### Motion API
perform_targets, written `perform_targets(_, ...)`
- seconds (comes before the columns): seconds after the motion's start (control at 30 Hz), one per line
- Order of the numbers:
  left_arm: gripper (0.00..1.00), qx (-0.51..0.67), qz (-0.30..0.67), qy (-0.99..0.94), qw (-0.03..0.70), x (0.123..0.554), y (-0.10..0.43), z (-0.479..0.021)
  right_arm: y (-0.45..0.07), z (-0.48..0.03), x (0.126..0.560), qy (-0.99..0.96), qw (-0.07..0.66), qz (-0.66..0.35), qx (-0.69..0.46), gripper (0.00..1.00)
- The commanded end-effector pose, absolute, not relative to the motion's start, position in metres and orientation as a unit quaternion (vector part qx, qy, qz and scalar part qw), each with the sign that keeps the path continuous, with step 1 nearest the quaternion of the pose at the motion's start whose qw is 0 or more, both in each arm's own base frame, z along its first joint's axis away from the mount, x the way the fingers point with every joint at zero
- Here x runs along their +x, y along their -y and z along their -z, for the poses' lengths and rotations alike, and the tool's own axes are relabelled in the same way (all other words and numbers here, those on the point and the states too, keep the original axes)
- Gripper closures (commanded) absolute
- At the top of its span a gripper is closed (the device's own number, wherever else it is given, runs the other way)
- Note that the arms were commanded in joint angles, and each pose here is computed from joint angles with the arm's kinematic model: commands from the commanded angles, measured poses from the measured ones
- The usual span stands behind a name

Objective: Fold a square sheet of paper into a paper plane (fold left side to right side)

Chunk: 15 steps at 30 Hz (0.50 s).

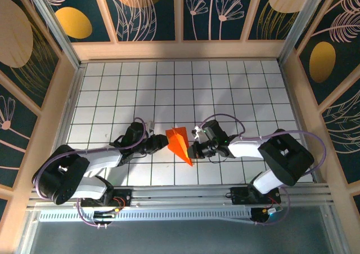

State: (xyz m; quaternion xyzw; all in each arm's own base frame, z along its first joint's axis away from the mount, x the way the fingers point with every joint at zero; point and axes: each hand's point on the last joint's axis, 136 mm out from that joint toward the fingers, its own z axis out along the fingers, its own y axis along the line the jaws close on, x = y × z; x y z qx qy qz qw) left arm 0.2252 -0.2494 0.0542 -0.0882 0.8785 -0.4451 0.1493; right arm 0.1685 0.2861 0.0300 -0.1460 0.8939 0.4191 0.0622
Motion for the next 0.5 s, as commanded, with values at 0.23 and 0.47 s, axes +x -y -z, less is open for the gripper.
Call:
perform_targets(0.23,0.60,-0.077,0.464,-0.869,0.154,0.235,0.277,-0.065,-0.286,-0.024,0.166,-0.887,0.040,-0.443,-0.128,1.00)
perform_targets(0.47,0.56,-0.071,0.462,-0.872,0.145,0.236,0.291,-0.060,-0.285,-0.022,0.166,-0.885,0.036,-0.449,-0.119,1.00)
